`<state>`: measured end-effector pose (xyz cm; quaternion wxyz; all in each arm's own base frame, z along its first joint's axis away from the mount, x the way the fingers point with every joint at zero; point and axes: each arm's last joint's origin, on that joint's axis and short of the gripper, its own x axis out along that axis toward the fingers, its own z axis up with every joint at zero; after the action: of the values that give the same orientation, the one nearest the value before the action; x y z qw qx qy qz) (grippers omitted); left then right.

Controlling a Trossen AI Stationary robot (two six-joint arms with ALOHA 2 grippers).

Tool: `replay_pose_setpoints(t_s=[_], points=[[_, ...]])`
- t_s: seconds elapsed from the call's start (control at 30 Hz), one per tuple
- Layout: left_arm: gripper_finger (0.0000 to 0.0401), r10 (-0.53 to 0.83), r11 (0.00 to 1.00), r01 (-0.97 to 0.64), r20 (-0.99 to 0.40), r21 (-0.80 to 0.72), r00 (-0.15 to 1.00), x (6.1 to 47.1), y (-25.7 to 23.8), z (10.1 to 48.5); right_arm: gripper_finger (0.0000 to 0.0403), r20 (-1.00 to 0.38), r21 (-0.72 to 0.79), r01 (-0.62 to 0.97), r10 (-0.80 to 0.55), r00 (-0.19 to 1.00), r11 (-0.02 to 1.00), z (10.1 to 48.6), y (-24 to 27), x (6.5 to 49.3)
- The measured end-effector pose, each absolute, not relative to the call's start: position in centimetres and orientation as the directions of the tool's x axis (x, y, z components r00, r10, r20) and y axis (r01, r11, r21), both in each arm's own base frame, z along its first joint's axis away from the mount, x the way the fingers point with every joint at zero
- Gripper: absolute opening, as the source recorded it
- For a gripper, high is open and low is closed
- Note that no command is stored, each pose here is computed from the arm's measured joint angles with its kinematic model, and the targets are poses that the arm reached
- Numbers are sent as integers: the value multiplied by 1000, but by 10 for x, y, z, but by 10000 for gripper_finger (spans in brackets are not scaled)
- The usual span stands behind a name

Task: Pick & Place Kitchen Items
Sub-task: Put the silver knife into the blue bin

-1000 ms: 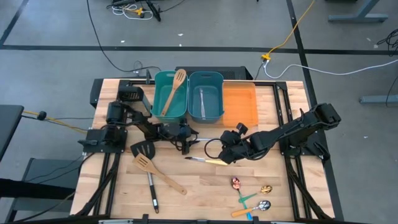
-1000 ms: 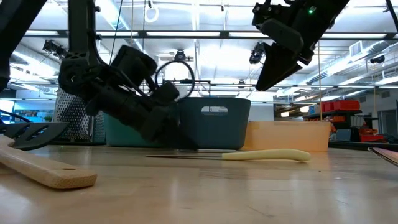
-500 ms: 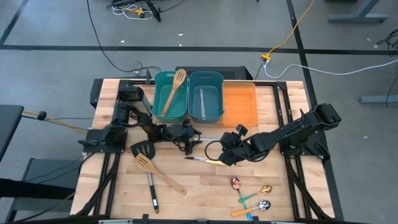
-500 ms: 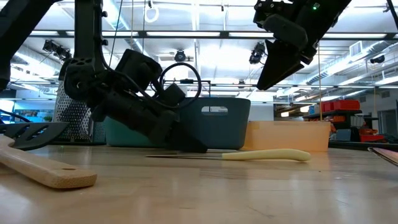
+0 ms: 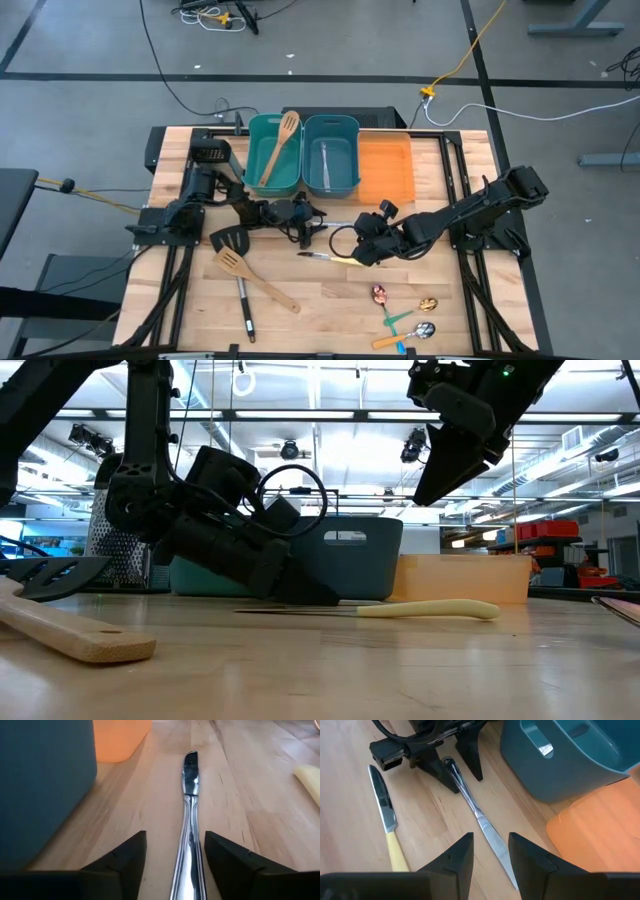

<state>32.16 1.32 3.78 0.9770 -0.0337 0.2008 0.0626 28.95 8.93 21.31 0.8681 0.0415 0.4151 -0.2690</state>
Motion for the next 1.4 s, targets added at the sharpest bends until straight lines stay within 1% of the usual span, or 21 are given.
replay_pose_setpoints(t_s=[0.17, 0.33, 0.37, 0.93, 1.4], points=[[155, 107, 991, -129, -400, -29, 910, 322, 8, 37, 132, -744, -152, 498, -431, 510, 854, 213, 89, 289], [77, 102, 992, -123, -411, -25, 906, 321, 5, 36, 132, -744, -157, 494, -431, 510, 855, 213, 89, 289], [70, 98, 992, -120, -414, -27, 905, 321, 5, 36, 132, -744, -157, 494, -431, 510, 855, 213, 89, 289], [70, 76, 993, -106, -415, -49, 907, 321, 4, 36, 132, -745, -185, 473, -437, 504, 861, 213, 85, 291], [70, 55, 994, -89, -406, -66, 912, 321, 3, 37, 132, -799, -148, 455, -377, 469, 878, 211, 63, 298]])
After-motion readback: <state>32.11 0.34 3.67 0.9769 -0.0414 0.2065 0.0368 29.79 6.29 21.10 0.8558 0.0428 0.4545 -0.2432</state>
